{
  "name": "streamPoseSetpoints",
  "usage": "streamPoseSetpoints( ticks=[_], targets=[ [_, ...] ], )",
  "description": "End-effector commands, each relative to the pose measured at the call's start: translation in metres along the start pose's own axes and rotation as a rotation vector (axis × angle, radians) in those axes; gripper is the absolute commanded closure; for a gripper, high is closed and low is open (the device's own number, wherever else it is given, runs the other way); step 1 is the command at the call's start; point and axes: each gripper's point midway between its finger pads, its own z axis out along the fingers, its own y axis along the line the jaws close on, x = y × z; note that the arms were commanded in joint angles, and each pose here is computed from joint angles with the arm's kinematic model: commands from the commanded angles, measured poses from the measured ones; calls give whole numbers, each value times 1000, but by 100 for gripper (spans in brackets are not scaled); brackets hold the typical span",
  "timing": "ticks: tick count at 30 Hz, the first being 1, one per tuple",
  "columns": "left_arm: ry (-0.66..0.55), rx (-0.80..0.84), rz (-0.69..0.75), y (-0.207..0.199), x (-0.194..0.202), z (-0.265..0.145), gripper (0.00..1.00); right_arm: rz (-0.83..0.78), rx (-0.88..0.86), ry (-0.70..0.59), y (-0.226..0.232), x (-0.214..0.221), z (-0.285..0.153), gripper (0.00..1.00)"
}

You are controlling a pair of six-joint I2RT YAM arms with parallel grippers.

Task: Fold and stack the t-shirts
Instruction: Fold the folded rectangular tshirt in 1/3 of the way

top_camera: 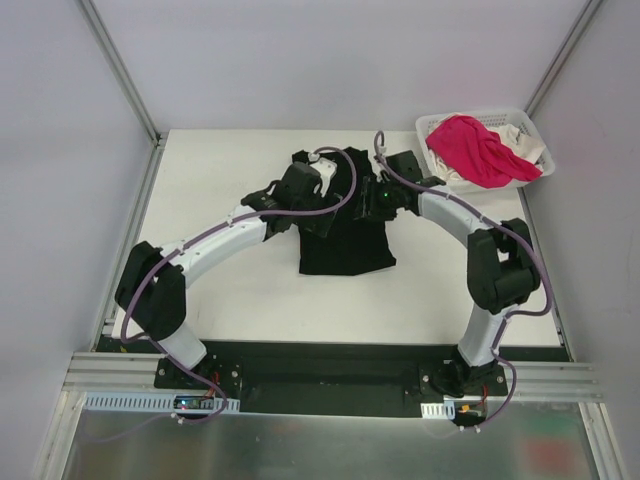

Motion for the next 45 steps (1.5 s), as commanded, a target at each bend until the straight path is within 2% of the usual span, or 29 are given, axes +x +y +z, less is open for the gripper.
streamPoseSetpoints(
  ticks=[1,19,26,32,40,45],
  targets=[
    [35,13,-41,-7,25,-2,8,2,-18,35,9,24,4,54],
    [162,111,-32,-45,73,22,9,43,81,121,-28,61,34,53],
    [323,124,-35,-50,133,24,9,75,111,133,-41,70,41,53],
    [382,92,-31,-45,161,15,10,92,120,137,-48,71,41,52],
    [383,54,-43,-40,169,6,10,103,124,124,-56,67,36,51],
    [287,67,0,-42,123,2,10,100,104,105,-49,59,32,52]
  ],
)
